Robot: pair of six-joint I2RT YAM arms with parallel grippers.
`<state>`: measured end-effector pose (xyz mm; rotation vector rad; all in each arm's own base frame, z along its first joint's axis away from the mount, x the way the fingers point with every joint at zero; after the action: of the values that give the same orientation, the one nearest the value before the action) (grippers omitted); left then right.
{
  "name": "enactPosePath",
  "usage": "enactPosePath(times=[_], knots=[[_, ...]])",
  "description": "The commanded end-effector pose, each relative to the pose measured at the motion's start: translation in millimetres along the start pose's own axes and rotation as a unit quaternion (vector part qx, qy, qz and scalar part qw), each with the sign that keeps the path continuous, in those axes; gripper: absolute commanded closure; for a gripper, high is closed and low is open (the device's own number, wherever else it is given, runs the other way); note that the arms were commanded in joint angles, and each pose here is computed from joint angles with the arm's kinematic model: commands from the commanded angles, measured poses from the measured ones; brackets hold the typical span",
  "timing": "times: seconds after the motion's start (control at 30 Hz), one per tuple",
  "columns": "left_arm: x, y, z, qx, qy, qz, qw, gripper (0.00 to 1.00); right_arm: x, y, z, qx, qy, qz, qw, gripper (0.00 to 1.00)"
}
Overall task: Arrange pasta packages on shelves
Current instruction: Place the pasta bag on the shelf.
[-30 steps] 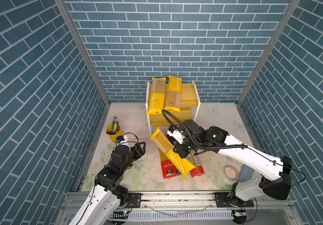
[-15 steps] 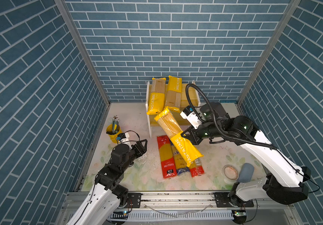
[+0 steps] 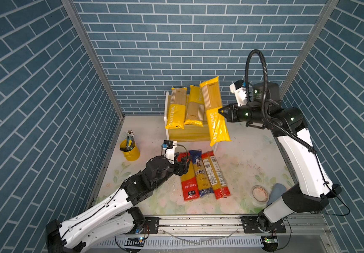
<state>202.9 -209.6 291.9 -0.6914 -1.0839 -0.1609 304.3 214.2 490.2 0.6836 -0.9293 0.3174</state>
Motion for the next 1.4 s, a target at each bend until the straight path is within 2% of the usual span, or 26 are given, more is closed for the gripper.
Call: enactPosePath(times=[0.0,0.17,0.57,0.8,1.13,1.23,1.37], knots=[[21,-13,-1,-0.014,-0.036,-0.038,0.999,0.26,53,-8,20,0.024,-0.093,-0.065,0.993,1.00],[24,-16,-6,-0.016,-0.043,-0.041,0.998,0.26,72,-38,-16,0.058,-0.075,-0.148,0.984,1.00],[10,-5,-8,-0.003,-0.037,-0.039,0.999,0.26,56,-37,-59,0.117,-0.028,-0.200,0.972,1.00],[4,-6,-13,-0.009,-0.028,-0.029,0.999,0.26,44,-49,-90,0.089,-0.011,-0.213,0.973,1.00],[1,-6,-17,-0.007,-0.018,-0.021,1.000,0.26,12,-74,-137,0.030,0.049,-0.211,0.976,1.00],[-1,-6,-18,-0.008,-0.016,-0.020,1.000,0.26,9,-78,-134,0.004,0.050,-0.194,0.980,0.92],[0,-8,-20,-0.011,-0.014,-0.019,1.000,0.26,14,-71,-121,0.011,0.044,-0.166,0.985,0.85]])
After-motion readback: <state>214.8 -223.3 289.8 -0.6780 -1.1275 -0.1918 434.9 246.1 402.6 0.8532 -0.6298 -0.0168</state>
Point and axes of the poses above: each gripper's point midway between its finger pads, its own z axis back along the fingers, its own y axis along the line the jaws close on, x = y × z, the point moved 4 cm from there along z, back along the fingers, and after that the axes turned 4 degrees about z, right-handed, at the moved point
